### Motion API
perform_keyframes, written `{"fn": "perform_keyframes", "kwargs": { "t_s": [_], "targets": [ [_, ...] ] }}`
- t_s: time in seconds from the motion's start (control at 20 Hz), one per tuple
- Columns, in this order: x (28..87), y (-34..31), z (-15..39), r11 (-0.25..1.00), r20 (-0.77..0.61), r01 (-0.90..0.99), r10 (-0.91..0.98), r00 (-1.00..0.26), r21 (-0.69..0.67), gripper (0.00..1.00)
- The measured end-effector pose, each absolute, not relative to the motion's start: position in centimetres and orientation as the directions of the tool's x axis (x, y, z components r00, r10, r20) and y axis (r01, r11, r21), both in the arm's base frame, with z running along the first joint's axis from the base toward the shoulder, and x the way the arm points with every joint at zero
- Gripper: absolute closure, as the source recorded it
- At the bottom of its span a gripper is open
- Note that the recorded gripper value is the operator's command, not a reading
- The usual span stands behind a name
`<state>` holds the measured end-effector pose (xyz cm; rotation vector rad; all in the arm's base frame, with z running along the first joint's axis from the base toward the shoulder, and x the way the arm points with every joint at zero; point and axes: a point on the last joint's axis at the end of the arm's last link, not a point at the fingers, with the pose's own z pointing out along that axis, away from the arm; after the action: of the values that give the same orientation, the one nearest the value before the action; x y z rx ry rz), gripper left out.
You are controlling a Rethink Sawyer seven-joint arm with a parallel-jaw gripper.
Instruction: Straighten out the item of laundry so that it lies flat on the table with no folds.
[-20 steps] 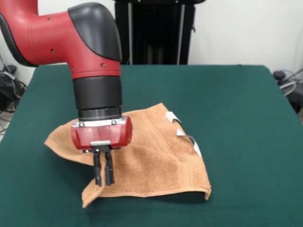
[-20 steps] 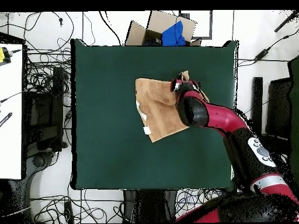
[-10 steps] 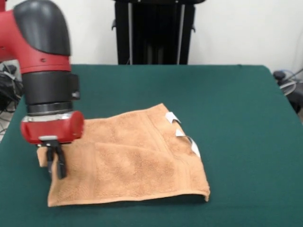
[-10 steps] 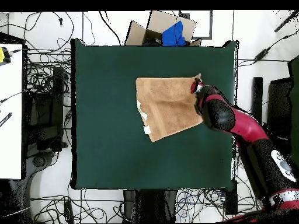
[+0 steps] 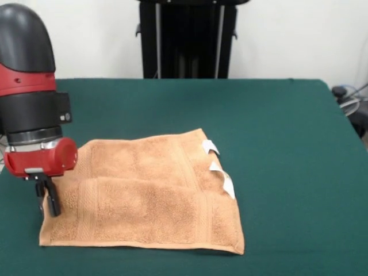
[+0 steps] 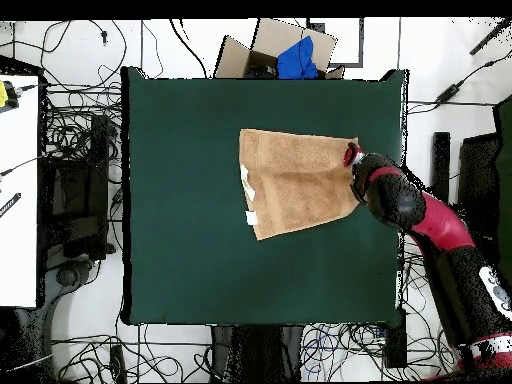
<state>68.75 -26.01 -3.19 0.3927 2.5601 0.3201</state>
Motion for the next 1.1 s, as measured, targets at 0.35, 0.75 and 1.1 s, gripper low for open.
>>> {"fn": "perform_keyframes", "kwargs": {
  "t_s": [0.35, 0.75, 1.1],
  "targets": [
    [69.1, -23.9, -4.4, 0.935, -0.475, 0.169, 0.307, -0.825, 0.311, 1.00],
    [69.6, -21.3, -5.3, 0.939, -0.481, 0.125, 0.275, -0.832, 0.320, 1.00],
    [69.7, -20.7, -5.5, 0.935, -0.480, 0.121, 0.279, -0.832, 0.333, 1.00]
  ]
}}
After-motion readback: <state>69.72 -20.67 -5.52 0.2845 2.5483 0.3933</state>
